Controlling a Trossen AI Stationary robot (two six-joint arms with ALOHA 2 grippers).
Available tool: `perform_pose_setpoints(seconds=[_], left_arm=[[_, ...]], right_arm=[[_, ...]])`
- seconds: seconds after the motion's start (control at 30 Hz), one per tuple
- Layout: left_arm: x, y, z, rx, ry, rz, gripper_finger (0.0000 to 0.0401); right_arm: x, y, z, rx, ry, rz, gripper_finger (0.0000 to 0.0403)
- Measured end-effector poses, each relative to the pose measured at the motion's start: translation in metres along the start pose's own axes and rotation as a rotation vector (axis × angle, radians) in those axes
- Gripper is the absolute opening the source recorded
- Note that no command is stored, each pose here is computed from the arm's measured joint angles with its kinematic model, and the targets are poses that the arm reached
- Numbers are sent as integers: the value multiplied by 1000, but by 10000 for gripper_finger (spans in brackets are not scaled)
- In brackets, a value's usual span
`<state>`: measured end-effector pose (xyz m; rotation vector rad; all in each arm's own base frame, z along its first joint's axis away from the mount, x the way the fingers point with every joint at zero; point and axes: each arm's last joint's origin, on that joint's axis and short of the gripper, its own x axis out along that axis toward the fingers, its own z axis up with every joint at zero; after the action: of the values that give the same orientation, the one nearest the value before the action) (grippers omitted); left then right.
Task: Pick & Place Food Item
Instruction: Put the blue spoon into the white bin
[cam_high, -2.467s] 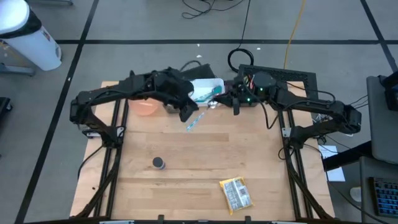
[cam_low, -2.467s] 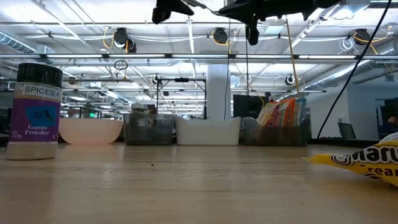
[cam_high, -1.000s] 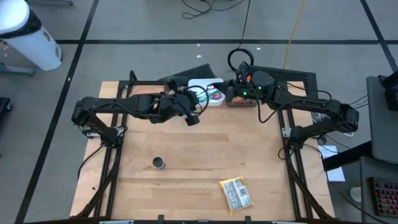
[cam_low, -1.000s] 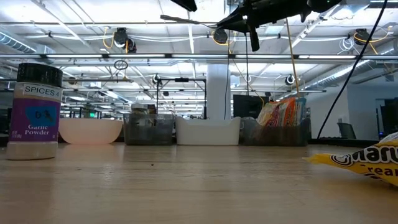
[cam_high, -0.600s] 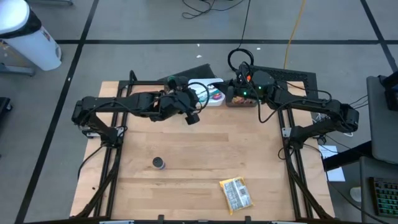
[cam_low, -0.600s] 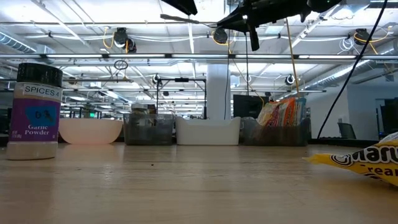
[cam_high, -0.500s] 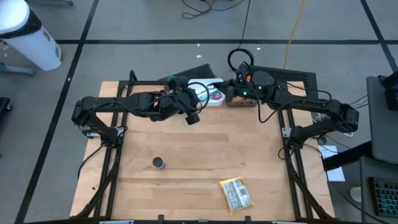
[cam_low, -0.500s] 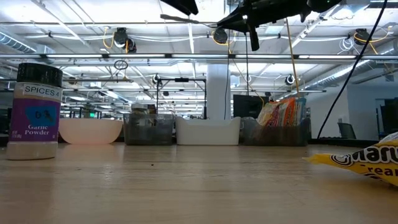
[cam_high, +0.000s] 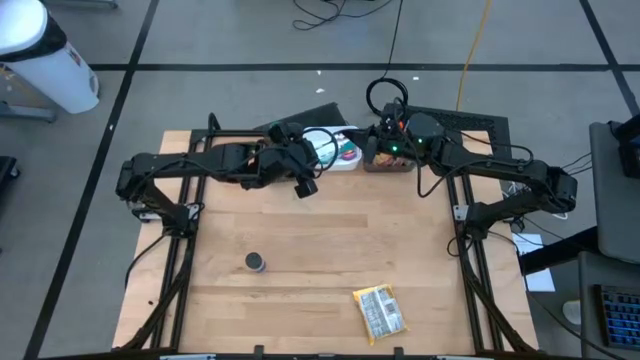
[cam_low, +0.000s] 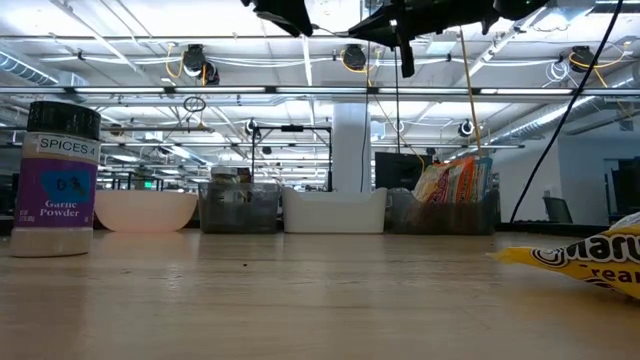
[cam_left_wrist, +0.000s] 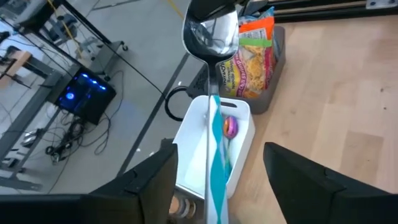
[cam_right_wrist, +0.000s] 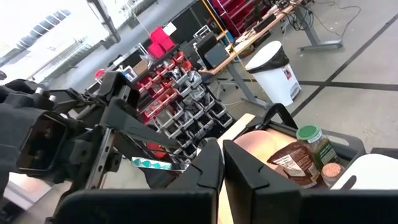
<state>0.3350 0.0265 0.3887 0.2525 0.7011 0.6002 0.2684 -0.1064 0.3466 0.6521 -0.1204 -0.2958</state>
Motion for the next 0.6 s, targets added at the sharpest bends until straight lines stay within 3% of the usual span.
perform_pose_setpoints(seconds=[0.6], left_arm=[[2,2,2,-12,-19,-14,142]], right_arm=[[0,-1,-1,-17,13,-11,0]])
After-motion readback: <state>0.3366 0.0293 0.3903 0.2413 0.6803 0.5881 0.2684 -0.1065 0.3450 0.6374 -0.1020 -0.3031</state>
